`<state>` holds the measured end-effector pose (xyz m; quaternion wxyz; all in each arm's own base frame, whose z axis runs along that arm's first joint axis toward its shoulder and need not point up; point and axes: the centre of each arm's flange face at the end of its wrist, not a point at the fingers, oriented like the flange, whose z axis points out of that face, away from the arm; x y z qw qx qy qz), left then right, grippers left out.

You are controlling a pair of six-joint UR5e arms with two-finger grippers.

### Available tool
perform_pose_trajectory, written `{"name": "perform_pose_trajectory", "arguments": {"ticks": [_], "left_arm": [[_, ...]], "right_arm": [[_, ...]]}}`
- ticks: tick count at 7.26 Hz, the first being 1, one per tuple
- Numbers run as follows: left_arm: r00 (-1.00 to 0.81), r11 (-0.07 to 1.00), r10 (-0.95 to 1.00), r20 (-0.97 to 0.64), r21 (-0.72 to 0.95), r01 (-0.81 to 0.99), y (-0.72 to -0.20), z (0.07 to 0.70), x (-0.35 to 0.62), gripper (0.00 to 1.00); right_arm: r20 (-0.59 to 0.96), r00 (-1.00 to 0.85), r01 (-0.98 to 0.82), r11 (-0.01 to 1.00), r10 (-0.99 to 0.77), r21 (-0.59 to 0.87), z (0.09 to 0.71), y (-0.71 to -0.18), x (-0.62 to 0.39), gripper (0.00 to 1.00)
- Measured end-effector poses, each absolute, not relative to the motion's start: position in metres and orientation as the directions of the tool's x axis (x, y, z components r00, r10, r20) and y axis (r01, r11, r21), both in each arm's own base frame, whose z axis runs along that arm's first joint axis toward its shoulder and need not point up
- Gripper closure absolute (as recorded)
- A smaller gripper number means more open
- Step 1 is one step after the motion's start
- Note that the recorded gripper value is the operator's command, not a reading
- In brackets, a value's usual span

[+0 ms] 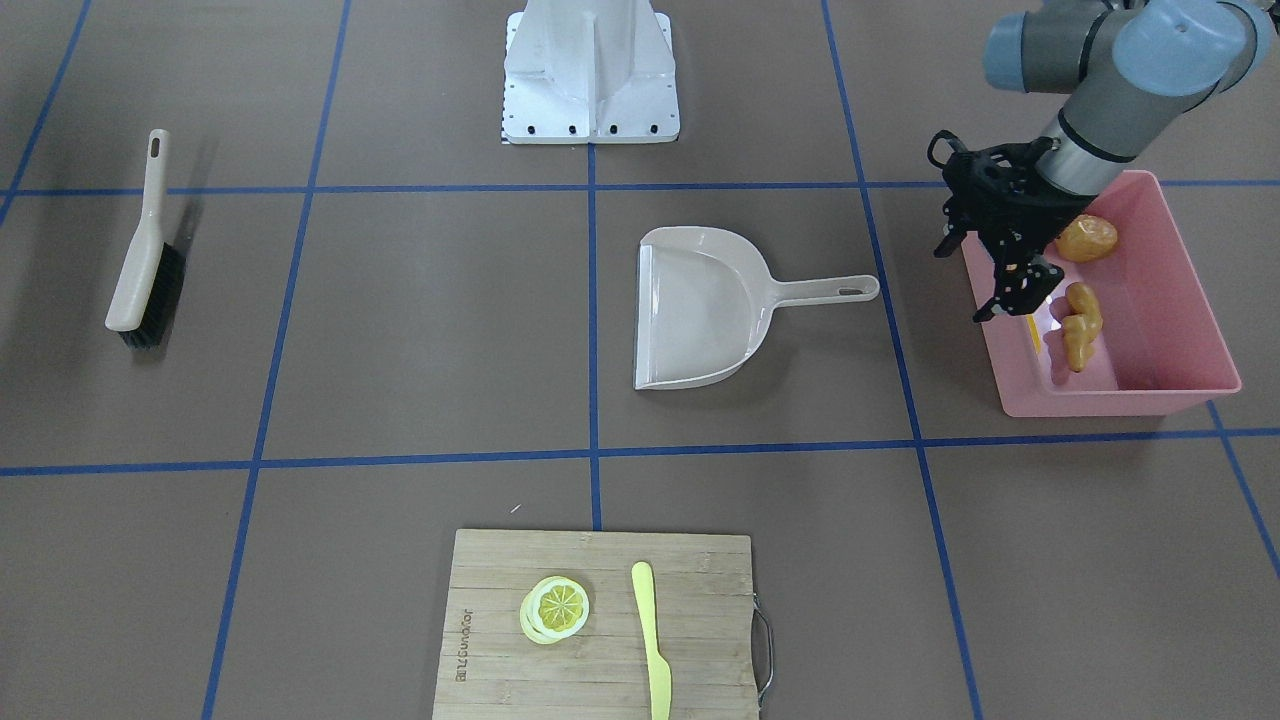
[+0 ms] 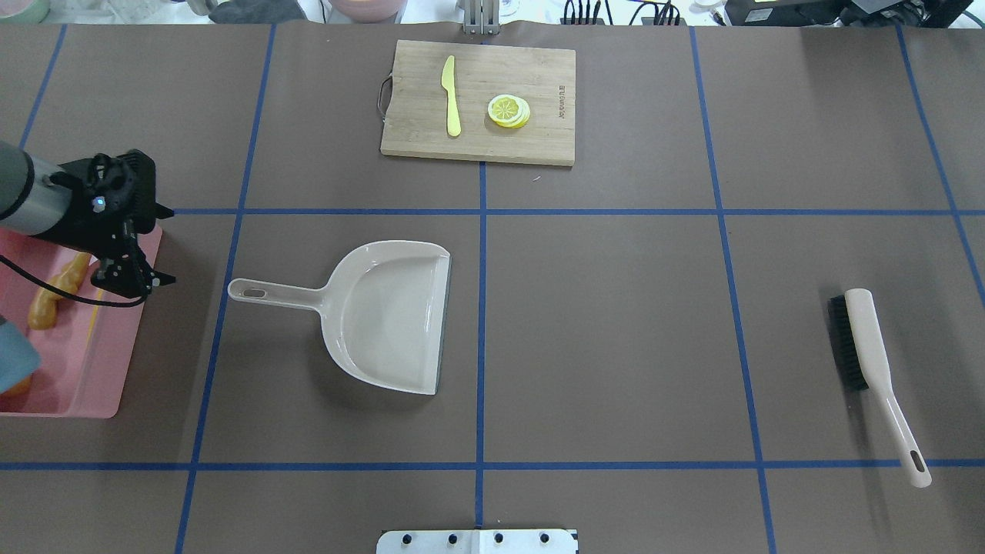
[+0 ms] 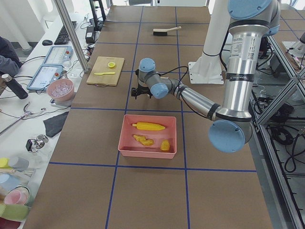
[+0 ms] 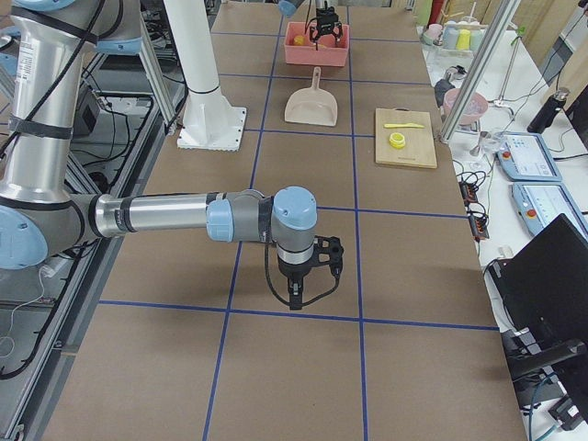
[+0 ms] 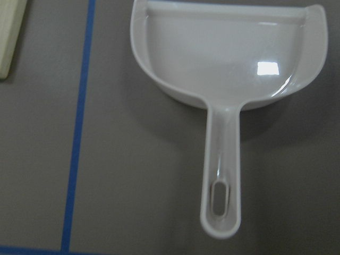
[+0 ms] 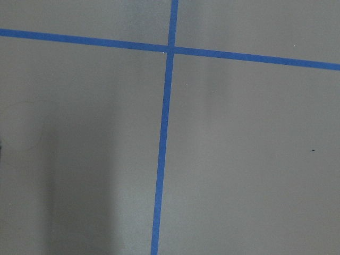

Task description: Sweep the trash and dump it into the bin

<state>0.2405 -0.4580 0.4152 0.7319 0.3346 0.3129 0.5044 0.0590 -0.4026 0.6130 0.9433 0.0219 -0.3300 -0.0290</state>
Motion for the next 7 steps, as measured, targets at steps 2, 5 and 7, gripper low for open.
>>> {"name": "perform_pose_trajectory", "arguments": {"ticks": [2,5,7], "left_arm": [[0.457,0.490,0.846,-0.273,0.734,-0.469,-0.447,0.457,0.164,0.01],[0.630,0.826,0.531,-0.566,0.513,-0.235,-0.417,0.510,0.079,0.01],[0.694,0.933,0.304,-0.652,0.352,-0.078,-0.405,0.534,0.053,0.01]], "right_arm": [[0.614,0.786,0.039,0.997,-0.070,0.065,0.616,-0.427,0.059,0.00],[0.614,0.786,0.038,0.997,-0.075,0.073,0.614,-0.442,0.059,0.00],[0.613,0.786,0.038,0.997,-0.073,0.069,0.618,-0.441,0.059,0.00]]}}
